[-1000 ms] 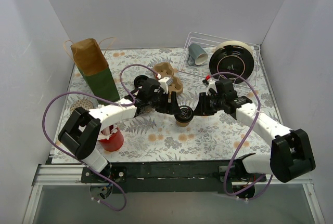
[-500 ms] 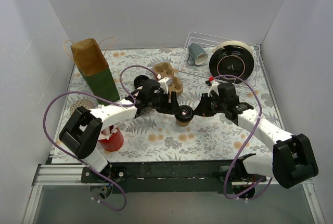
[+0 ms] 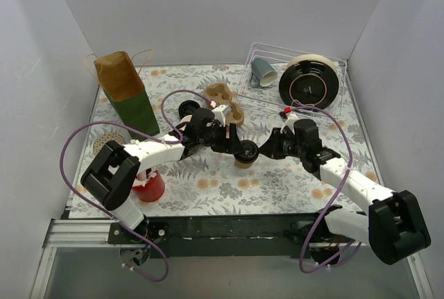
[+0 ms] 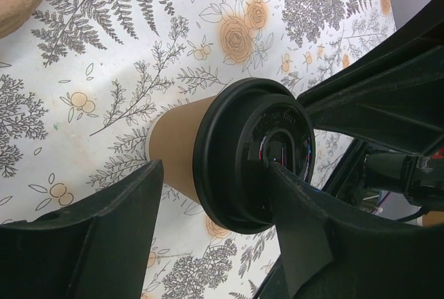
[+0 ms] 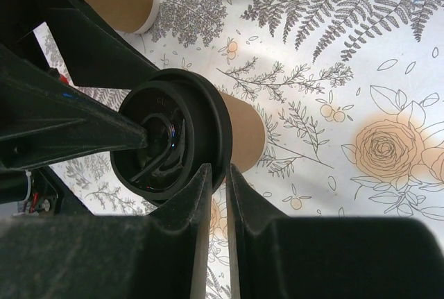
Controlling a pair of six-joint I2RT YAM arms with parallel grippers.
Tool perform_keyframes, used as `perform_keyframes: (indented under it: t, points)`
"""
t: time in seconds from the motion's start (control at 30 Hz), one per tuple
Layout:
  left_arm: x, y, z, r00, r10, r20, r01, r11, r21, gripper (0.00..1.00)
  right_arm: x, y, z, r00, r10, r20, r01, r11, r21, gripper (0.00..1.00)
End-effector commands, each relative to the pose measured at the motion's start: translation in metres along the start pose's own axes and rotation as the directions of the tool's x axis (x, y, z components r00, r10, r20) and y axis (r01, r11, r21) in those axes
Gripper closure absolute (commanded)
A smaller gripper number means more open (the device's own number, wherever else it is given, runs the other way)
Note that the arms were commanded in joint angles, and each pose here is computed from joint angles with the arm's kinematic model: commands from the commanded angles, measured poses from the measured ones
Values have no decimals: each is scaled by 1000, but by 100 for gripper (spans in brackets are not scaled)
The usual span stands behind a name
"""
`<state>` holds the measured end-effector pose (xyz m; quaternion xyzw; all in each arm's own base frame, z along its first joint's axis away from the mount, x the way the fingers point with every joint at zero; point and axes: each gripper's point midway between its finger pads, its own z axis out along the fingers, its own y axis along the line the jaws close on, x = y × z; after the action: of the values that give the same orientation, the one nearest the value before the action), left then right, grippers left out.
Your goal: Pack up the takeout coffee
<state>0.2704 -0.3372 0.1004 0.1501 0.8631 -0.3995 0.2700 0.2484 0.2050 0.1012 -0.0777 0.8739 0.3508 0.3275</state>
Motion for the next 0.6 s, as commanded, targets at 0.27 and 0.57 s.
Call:
perform_keyframes:
  t: [0.27, 0.57]
  points:
    - [42, 34, -7, 996, -26, -90, 14, 992, -125, 41, 53, -30, -4, 994, 42, -104, -32, 995, 98, 75]
    - [-9, -10, -22, 1000, 1, -11, -2, 999, -48, 22, -43, 26, -29, 981, -194, -4, 194, 981, 14, 49]
